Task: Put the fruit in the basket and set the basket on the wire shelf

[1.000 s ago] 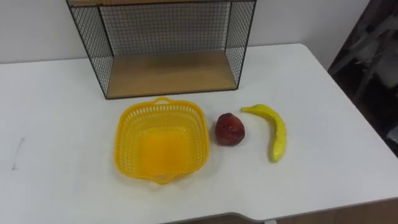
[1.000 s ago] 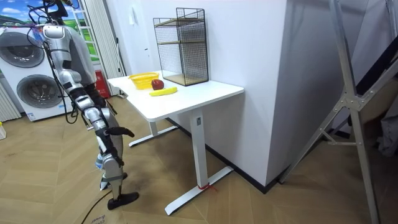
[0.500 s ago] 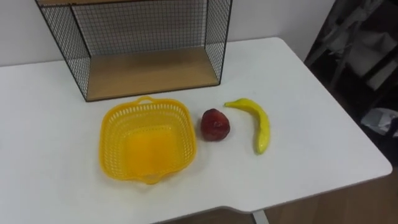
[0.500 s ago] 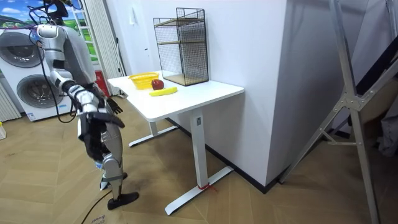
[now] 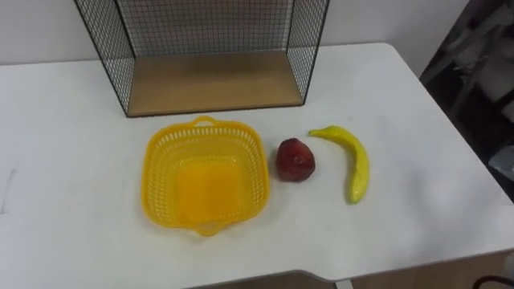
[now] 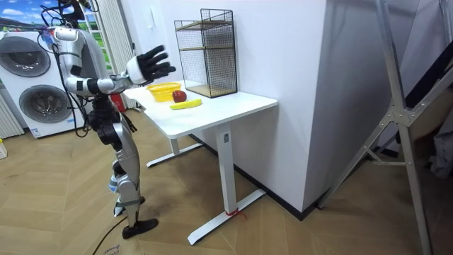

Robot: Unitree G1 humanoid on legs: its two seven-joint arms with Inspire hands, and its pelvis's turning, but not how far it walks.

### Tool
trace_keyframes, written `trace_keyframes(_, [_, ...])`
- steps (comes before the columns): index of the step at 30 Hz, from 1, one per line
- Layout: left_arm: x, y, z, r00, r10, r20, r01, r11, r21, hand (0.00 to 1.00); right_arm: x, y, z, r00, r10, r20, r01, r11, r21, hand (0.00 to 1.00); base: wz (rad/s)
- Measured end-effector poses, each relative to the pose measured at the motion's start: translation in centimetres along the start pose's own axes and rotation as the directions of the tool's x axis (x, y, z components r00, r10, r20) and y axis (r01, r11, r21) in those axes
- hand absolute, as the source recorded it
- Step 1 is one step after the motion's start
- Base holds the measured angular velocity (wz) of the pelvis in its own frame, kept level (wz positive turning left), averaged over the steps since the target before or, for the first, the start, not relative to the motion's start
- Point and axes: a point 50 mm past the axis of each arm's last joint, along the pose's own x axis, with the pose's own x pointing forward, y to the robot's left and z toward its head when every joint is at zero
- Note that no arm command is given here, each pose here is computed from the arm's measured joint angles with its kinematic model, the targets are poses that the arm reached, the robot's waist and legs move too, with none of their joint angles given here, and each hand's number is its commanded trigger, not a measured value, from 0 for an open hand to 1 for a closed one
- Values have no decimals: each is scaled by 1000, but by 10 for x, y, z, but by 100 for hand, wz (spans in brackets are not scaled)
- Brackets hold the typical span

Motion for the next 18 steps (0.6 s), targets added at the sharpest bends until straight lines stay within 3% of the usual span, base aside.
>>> trace_keyframes(4, [0, -3, 0, 1000, -25, 5, 25, 999, 29, 0, -9, 26, -4, 964, 262, -32, -263, 965, -7, 0, 6])
trace_keyframes(10, [0, -5, 1, 999, -49, 0, 49, 998, 51, 0, -24, 51, -11, 854, 512, -89, -514, 858, -1, 0, 5])
trace_keyframes(18, [2, -6, 9, 999, -51, 9, 50, 996, 67, 0, -39, 70, -13, 711, 695, -106, -698, 716, 14, 0, 7])
